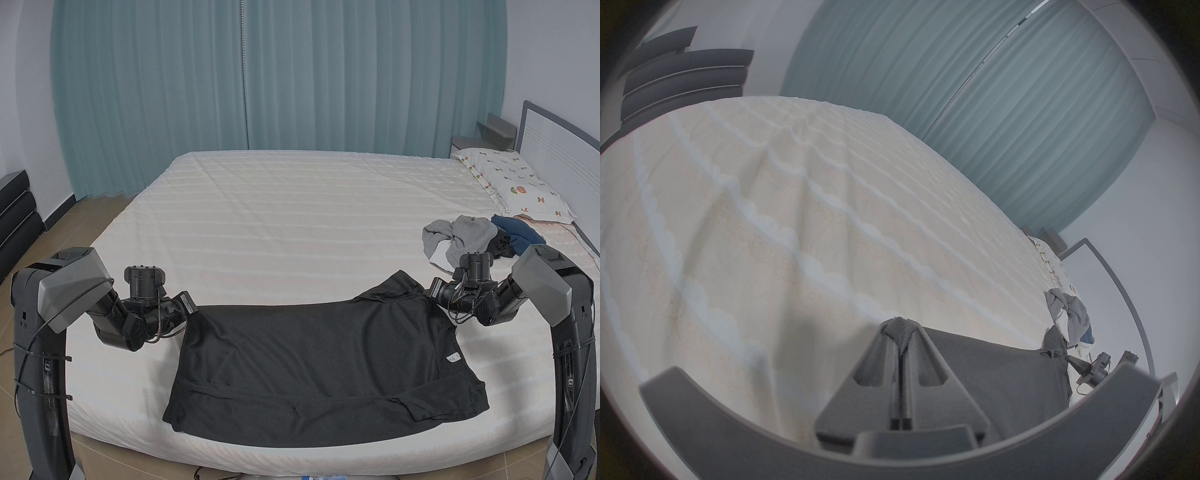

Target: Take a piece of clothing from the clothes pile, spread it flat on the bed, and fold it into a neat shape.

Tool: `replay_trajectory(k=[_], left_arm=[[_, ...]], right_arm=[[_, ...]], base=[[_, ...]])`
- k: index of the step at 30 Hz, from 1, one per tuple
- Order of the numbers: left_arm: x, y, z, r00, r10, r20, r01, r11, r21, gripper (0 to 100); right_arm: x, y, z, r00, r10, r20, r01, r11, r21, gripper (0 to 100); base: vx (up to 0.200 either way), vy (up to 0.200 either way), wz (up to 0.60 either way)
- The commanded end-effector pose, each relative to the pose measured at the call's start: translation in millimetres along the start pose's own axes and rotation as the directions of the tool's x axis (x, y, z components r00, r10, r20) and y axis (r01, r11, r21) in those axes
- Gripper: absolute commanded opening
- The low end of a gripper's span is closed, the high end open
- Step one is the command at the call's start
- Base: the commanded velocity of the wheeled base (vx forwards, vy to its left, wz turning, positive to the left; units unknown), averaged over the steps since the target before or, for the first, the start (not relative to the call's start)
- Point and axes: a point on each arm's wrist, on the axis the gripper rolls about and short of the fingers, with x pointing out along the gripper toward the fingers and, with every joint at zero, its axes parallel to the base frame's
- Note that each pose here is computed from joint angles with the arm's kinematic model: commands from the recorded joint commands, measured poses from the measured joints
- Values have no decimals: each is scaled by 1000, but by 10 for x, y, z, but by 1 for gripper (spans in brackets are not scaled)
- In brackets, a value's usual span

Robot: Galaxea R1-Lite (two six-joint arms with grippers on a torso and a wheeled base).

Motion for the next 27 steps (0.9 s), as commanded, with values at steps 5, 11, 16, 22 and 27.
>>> replay_trajectory(k=[5,11,16,22,27], left_arm=[[-32,-38,50,1000,-4,20,4,1000,4,0],[-43,-53,84,999,1,39,-2,1000,8,0],[-82,-68,135,998,7,60,-7,1000,7,0],[-143,-101,165,998,2,68,-4,1000,15,0],[-156,-107,159,998,2,66,-3,1000,15,0]], right_arm=[[-217,-11,217,998,20,57,-25,997,79,0],[-299,-107,205,997,22,68,-30,993,116,0],[-344,-91,226,990,53,128,-69,990,125,0],[-506,17,202,982,88,169,-114,982,149,0],[-548,19,229,979,90,185,-118,982,149,0]], base=[[0,0,0],[0,0,0],[0,0,0],[0,0,0],[0,0,0]])
